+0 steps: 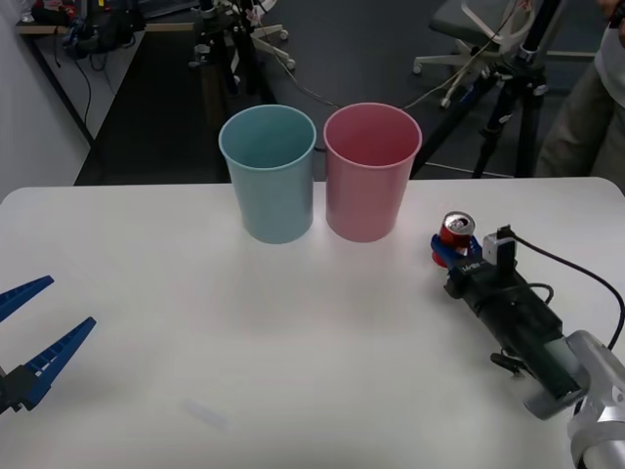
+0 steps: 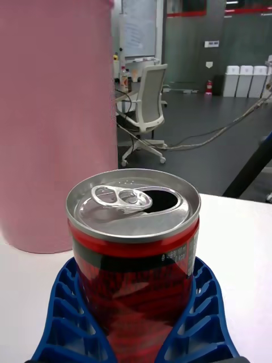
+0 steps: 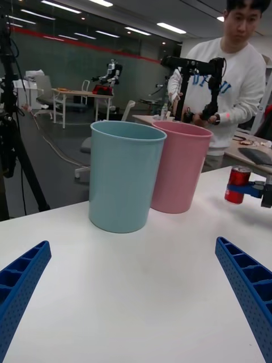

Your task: Grasp the object on the table and drop it into the matching bin: aluminum can to the light blue bin, PET bottle to the pink bin.

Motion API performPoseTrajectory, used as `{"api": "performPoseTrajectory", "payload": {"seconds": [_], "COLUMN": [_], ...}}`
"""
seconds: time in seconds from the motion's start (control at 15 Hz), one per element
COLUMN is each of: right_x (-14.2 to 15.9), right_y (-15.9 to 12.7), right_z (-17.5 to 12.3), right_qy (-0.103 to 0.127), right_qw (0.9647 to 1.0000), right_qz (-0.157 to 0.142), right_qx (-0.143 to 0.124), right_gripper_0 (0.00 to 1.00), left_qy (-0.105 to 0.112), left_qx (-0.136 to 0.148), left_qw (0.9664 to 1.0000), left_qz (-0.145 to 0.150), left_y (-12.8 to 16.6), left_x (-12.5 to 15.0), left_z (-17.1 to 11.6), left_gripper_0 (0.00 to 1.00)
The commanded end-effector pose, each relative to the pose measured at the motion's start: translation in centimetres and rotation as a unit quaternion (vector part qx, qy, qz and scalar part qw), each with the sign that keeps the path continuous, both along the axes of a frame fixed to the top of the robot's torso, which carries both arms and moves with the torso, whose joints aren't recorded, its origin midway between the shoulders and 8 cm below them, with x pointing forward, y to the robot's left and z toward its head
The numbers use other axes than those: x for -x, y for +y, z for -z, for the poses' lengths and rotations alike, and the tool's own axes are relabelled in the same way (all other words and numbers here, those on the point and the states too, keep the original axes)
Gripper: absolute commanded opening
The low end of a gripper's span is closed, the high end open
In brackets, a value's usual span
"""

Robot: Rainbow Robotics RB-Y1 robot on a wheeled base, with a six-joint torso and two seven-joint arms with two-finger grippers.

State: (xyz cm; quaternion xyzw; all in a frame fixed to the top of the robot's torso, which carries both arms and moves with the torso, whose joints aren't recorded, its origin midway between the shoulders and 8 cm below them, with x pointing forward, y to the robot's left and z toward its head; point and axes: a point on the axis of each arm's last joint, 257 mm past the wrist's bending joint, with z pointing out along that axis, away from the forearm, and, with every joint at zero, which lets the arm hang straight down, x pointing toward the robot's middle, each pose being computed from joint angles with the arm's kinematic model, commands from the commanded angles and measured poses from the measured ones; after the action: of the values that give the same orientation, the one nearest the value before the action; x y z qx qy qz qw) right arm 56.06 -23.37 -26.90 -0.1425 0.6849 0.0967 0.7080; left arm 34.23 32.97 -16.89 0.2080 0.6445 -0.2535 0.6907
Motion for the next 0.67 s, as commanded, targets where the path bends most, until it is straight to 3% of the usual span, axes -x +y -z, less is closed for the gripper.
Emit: {"api": "performPoseTrajectory", "payload": {"seconds": [0.07,0.67], "right_x": [2.1,8.6], "right_y": [1.6,7.2], "right_z": [-2.0,-10.1], "right_qy": [-0.015,-0.042], "right_qw": [0.9998,0.9969], "right_qz": [-0.013,-0.058], "right_qx": [0.002,-0.032], "right_gripper_0": [0.0,0.0], "left_qy": [0.0,0.0], "left_qx": [0.0,0.0], "left_qw": [1.0,1.0], "left_qz": [0.0,0.0], "left_y": [0.0,0.0], "left_x": [0.0,0.0], "left_z": [0.0,0.0], "left_gripper_0": [1.0,1.0]}}
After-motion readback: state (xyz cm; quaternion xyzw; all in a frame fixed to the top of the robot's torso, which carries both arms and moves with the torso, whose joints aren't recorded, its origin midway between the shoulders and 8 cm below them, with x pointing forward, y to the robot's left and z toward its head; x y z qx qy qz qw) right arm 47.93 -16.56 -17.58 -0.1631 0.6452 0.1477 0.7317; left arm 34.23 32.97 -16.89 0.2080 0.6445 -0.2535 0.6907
